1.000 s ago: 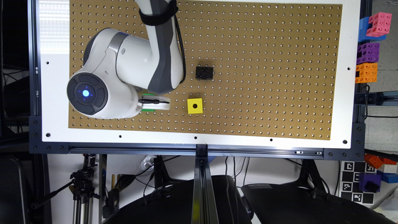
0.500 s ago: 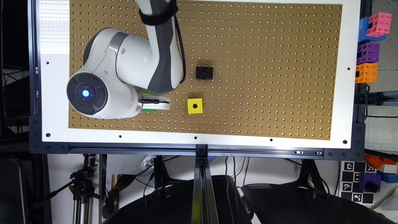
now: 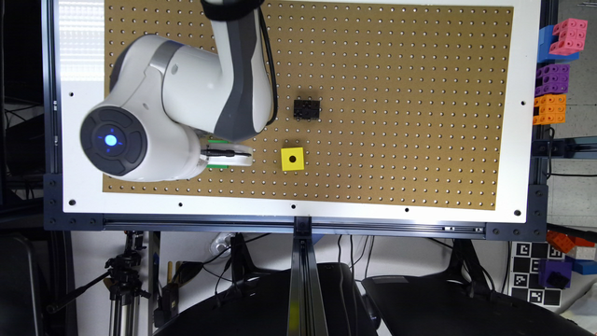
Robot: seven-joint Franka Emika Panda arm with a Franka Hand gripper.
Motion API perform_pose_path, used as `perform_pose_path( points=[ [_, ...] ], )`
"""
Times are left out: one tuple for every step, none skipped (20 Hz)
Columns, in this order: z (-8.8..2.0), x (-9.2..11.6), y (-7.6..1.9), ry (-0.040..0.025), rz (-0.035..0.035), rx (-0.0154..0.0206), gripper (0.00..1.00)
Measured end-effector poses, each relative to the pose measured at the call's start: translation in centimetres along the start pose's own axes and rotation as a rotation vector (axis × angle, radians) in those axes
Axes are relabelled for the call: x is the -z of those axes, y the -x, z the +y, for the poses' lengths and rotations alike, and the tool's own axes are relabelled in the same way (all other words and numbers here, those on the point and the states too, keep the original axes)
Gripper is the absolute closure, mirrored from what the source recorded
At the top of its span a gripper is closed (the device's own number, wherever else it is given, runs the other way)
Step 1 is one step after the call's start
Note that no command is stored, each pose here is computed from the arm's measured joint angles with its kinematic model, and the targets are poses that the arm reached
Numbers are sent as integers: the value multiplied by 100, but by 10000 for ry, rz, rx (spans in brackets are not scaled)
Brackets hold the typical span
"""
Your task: Pick up green block.
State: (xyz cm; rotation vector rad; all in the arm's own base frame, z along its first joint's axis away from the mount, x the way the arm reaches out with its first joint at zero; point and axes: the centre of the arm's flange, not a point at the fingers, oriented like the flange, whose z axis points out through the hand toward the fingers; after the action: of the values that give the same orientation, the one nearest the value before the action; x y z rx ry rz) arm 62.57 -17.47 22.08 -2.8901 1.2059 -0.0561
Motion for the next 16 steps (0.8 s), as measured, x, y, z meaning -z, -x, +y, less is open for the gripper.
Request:
perform_pose_path(
  points=[
    [-1,48,-1,5,-6,0,100],
    [-3,111,-4,1,7,1,100],
    [-4,176,-6,-1,14,2,100],
    [-4,248,-6,5,9,2,100],
    [-4,292,-5,13,-1,3,100],
    [-4,333,-4,17,-5,4,100],
    [-4,379,-6,8,13,4,100],
    [-5,457,-6,2,30,5,100],
    [-4,544,-3,0,39,6,100],
    [-2,642,2,7,36,7,100],
    [1,710,7,11,33,7,100],
    [3,761,13,20,22,8,100],
    [4,784,15,23,18,8,100],
    [5,781,16,25,14,8,100],
    [5,776,17,30,5,8,100],
    [6,775,18,31,3,8,100]
  ],
)
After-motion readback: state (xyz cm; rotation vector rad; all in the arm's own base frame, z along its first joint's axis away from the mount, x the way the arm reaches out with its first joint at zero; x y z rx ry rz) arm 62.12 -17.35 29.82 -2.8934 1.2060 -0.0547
